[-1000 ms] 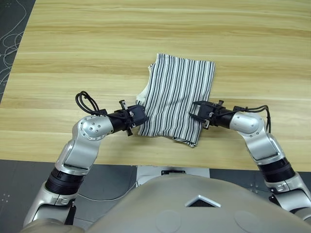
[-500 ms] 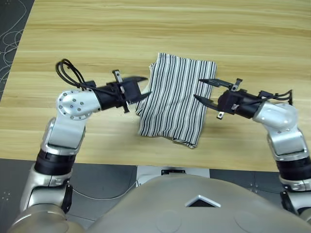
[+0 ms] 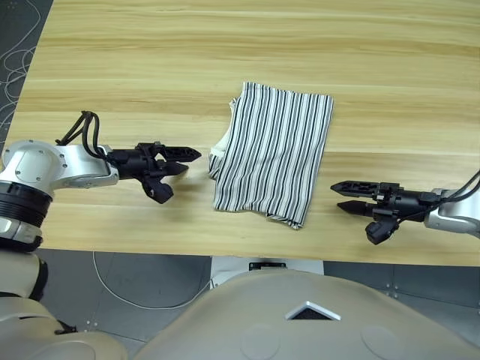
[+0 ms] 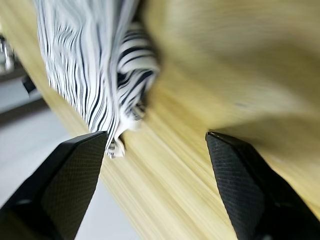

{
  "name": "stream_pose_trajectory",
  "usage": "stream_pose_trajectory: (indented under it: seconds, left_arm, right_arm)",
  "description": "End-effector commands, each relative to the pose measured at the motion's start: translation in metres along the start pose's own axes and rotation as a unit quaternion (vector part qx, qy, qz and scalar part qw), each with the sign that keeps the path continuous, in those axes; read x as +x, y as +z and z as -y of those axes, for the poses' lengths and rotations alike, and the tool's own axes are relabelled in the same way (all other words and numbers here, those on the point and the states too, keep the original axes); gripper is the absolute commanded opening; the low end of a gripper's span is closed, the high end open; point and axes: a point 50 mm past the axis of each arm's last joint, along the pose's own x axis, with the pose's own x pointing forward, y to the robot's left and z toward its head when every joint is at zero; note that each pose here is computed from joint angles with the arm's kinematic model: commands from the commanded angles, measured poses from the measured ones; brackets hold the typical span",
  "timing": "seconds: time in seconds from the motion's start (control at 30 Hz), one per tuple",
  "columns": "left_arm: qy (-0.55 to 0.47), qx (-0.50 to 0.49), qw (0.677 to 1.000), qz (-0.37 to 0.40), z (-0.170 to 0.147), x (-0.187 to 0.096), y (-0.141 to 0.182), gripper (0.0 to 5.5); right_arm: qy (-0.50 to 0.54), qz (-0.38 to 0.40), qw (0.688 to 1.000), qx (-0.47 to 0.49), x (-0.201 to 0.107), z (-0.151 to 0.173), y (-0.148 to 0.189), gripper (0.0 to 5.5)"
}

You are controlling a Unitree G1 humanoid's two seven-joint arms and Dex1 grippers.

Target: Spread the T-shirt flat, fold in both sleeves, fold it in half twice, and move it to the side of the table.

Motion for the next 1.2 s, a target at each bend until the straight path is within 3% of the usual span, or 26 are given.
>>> stream_pose_trajectory:
  seconds: [0.03, 0.43, 0.93, 1.0, 1.2]
  left_arm:
    - [-0.015, 0.016, 0.998, 0.054, 0.012, 0.003, 0.008, 3.66]
    - [0.092, -0.004, 0.984, 0.151, -0.028, 0.039, 0.024, 3.66]
    - [0.113, -0.030, 0.980, 0.160, -0.039, 0.061, 0.028, 3.66]
    - [0.109, -0.030, 0.981, 0.160, -0.039, 0.060, 0.027, 3.68]
    - [0.108, -0.036, 0.980, 0.163, -0.040, 0.059, 0.027, 2.64]
  right_arm:
    - [0.030, 0.017, 0.999, -0.008, 0.003, -0.010, 0.005, 4.02]
    - [0.002, 0.049, 0.998, -0.031, 0.039, 0.004, 0.003, 4.02]
    - [-0.030, 0.075, 0.996, -0.038, 0.085, 0.015, 0.002, 4.02]
    - [-0.029, 0.079, 0.996, -0.038, 0.086, 0.015, 0.003, 3.76]
    - [-0.026, 0.083, 0.996, -0.036, 0.086, 0.014, 0.004, 2.49]
